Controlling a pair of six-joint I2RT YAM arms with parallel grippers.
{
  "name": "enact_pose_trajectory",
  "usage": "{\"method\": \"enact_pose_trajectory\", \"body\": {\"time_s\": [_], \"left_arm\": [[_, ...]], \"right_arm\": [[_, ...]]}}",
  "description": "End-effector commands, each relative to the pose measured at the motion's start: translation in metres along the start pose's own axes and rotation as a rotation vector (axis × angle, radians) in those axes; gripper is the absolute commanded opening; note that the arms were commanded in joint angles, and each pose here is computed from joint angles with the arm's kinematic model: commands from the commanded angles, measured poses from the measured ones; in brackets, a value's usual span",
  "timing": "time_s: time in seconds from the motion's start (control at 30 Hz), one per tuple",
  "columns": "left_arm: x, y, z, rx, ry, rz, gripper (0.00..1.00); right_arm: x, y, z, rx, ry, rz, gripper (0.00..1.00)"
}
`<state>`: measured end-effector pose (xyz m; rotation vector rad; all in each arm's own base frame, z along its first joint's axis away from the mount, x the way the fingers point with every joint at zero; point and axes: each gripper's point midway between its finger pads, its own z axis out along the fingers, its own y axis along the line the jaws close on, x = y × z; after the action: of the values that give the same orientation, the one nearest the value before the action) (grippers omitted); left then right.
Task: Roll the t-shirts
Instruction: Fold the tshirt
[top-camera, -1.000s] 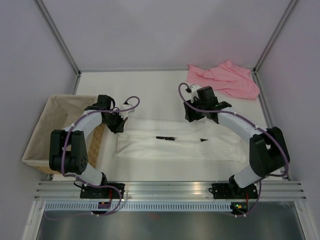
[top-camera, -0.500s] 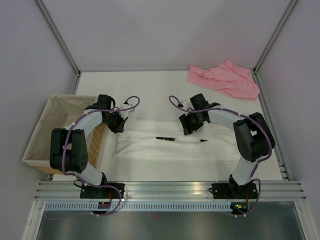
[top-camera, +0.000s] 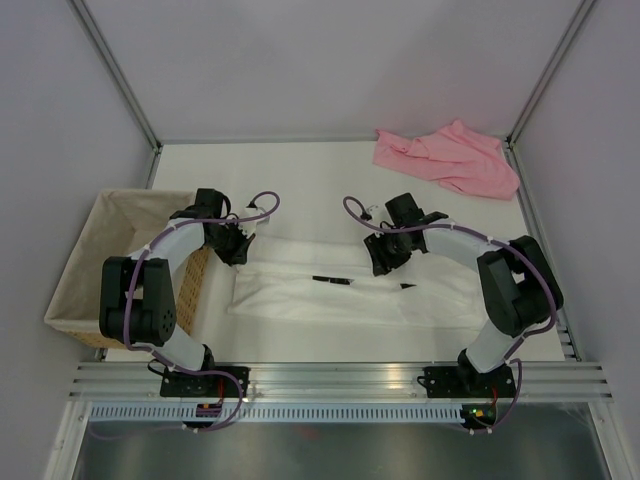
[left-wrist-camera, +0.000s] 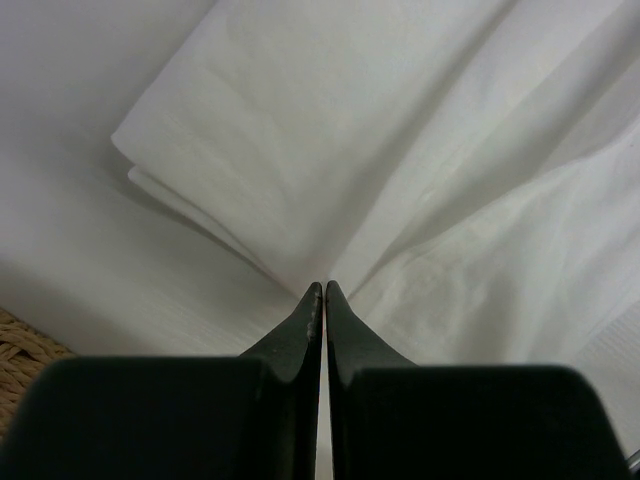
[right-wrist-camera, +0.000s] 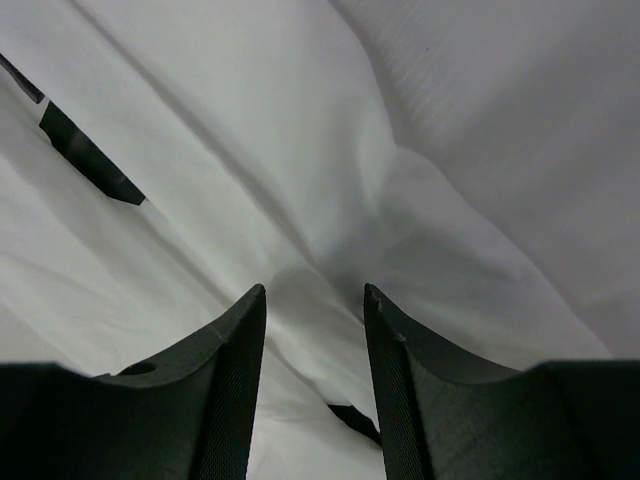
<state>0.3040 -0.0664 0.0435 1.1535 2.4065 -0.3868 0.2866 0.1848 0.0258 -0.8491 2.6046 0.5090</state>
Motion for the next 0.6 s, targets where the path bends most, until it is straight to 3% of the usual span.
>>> {"method": "enact_pose_trajectory", "body": {"time_s": [0.0, 0.17, 0.23, 0.37, 0.57], "left_arm": [[-0.016, 0.009, -0.009, -0.032, -0.045, 0.015, 0.05], [-0.016, 0.008, -0.010, -0.033, -0.048, 0.016, 0.05], [-0.016, 0.008, -0.010, -0.033, -0.046, 0.015, 0.05], [-0.018, 0.008, -0.012, -0.037, -0.054, 0.021, 0.04], [-0.023, 0.007, -0.019, -0.045, -0.076, 0.028, 0.02]], "right_arm": [[0.004, 0.000, -0.006, 0.021, -0.005, 0.007, 0.50], [0.015, -0.005, -0.006, 0.065, 0.011, 0.038, 0.47], [0.014, -0.008, -0.006, 0.083, 0.006, 0.044, 0.41], [0.009, -0.011, -0.011, 0.107, -0.010, 0.053, 0.18], [0.002, -0.005, -0.030, 0.120, -0.067, 0.082, 0.02]]}}
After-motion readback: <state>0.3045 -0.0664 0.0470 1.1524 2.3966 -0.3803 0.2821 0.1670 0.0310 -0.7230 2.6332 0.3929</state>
